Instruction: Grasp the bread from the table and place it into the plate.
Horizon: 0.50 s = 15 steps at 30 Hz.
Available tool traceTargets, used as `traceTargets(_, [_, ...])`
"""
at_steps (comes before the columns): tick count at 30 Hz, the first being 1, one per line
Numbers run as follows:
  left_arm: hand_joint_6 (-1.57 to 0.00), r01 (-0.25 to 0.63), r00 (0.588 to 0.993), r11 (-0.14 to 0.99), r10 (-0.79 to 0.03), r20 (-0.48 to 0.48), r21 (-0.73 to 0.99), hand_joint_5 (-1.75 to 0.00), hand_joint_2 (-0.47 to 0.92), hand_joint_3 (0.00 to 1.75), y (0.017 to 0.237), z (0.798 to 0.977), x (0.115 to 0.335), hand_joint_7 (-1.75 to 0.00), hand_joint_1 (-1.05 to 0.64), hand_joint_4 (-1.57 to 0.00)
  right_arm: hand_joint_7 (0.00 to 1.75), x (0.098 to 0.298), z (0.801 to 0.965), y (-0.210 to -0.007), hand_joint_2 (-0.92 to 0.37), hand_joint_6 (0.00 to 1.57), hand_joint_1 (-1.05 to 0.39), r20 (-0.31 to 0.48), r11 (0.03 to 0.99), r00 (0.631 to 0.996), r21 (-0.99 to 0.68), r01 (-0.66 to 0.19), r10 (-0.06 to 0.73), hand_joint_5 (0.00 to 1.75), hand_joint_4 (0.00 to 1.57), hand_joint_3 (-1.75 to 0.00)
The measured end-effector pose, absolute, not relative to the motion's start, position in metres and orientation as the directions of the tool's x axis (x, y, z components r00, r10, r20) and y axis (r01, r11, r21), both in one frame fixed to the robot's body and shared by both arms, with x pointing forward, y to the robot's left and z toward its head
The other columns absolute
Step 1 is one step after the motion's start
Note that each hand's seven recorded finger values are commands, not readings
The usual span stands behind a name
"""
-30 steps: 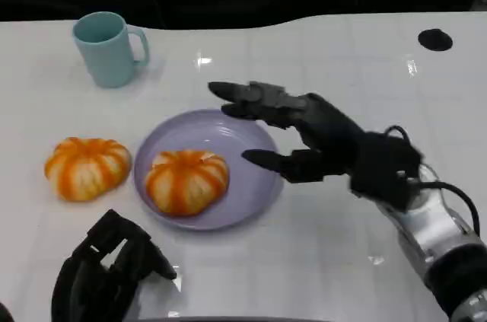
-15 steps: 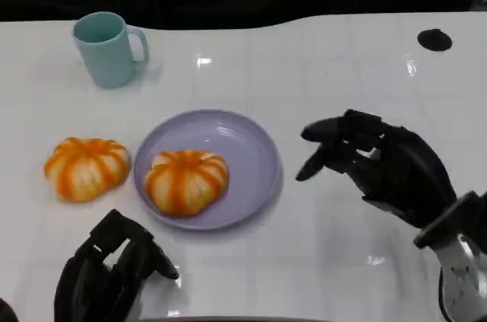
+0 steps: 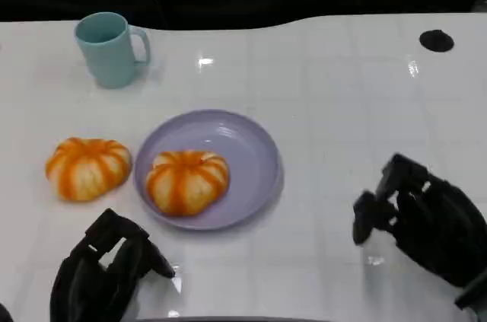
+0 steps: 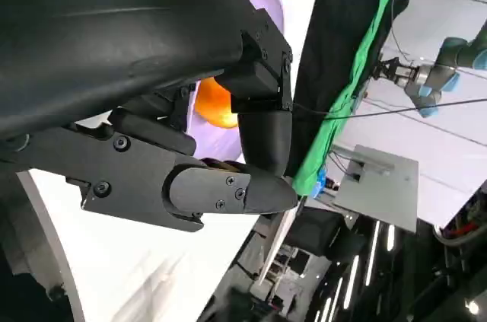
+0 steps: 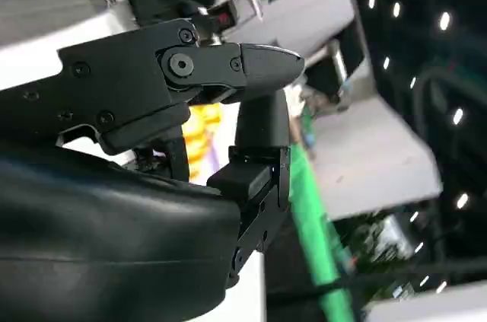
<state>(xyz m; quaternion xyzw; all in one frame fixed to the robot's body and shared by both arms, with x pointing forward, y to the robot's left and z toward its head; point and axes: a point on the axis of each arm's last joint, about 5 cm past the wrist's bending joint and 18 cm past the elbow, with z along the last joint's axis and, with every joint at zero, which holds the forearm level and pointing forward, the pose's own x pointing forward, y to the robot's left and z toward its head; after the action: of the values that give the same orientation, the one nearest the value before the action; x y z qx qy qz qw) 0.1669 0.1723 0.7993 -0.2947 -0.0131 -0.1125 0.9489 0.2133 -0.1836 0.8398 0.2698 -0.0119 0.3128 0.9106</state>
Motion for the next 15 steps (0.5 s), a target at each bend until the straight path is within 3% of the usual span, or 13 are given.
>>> traceTargets(15, [-0.49, 0.207, 0.977, 0.807, -0.196, 0.079, -0.553, -1.75, 0.92, 0.23, 0.1767, 0.7983, 0.1659, -1.57, -0.59, -0.63, 1.75, 0.2078, 0.8362, -0.1902, -0.92, 0.58, -0.51, 0.141, 0.648, 0.809, 0.529, -0.548, 0.570, 1.75, 0.78, -0.37])
